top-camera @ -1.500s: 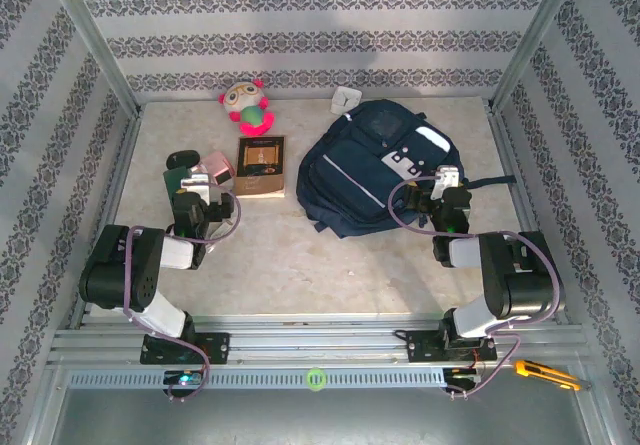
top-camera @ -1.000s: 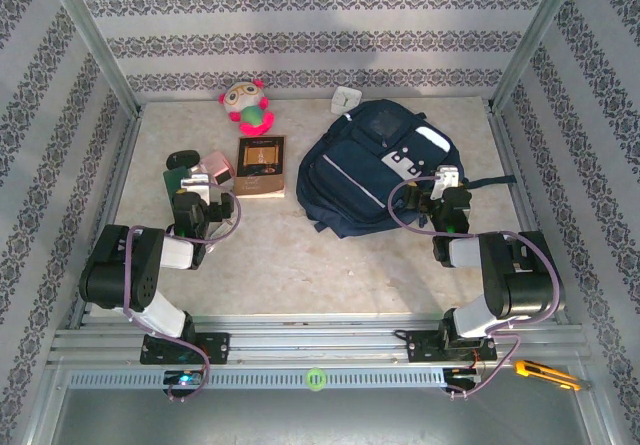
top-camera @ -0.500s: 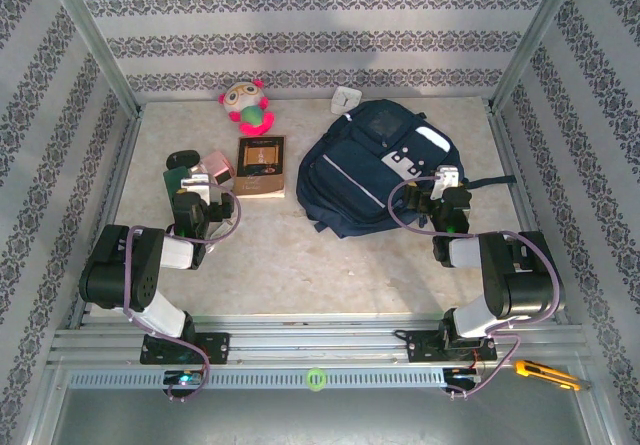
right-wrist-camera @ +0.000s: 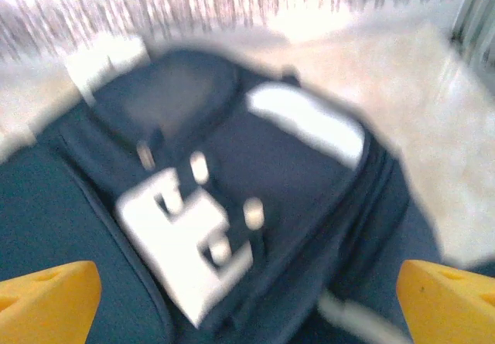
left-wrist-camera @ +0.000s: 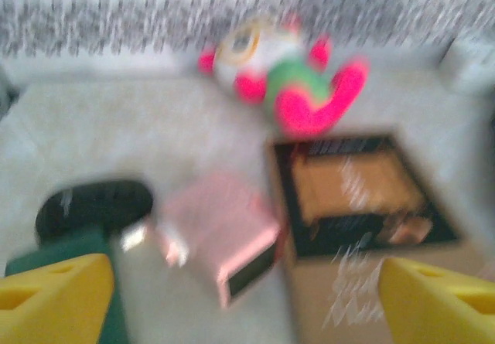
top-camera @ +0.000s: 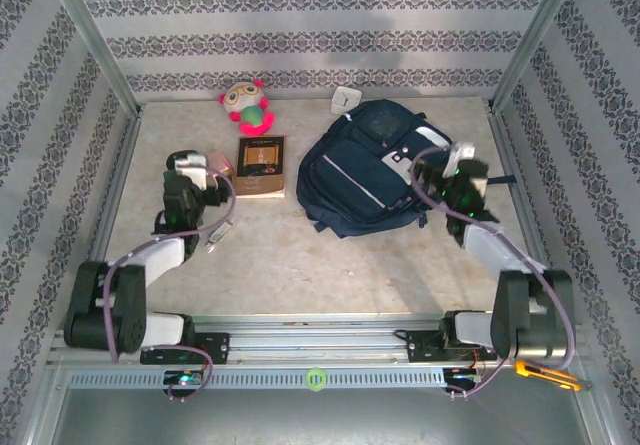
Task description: Pack books, pencil case, and school supplies into a backpack
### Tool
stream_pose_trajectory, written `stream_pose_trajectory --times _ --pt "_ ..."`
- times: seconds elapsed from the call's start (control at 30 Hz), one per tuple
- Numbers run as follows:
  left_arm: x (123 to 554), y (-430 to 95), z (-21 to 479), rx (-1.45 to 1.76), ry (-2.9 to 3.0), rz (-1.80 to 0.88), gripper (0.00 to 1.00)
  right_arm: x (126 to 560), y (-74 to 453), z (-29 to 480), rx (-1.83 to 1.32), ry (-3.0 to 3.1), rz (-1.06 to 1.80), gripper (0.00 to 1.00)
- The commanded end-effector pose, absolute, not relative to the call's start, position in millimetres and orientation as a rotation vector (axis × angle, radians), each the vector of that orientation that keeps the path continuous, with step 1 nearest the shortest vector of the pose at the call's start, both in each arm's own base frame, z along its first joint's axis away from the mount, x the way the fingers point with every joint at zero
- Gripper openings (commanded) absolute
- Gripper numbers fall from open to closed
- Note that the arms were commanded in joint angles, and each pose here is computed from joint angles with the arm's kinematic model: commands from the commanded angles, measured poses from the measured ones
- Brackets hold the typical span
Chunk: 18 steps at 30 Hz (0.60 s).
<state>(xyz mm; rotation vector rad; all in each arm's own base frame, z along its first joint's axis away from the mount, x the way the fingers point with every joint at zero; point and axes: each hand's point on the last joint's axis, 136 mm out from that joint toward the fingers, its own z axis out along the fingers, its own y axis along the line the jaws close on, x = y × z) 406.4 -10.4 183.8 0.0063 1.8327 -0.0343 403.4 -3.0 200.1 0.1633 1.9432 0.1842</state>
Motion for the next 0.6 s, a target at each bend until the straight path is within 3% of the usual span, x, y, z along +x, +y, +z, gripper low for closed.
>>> stream_pose_trajectory --times 0.0,0.13,0.27,0.57 --pt "411.3 -32.4 227.7 0.001 1.89 -0.202 0.8 363.2 9.9 200.6 0.372 2.158 0.42 0.98" --pt "424.5 -72.4 252.5 0.034 2.039 -0.303 0.73 336.7 28.1 195.7 0.471 2.21 0.704 0.98" --pt "432.4 -127.7 244.3 0.124 2.181 -0.375 0.67 306.4 13.0 159.9 0.802 2.26 0.851 0.98" --pt "457.5 -236.4 151.0 0.291 2.493 -0.49 0.59 283.5 5.9 111.0 0.979 2.324 0.876 0.96"
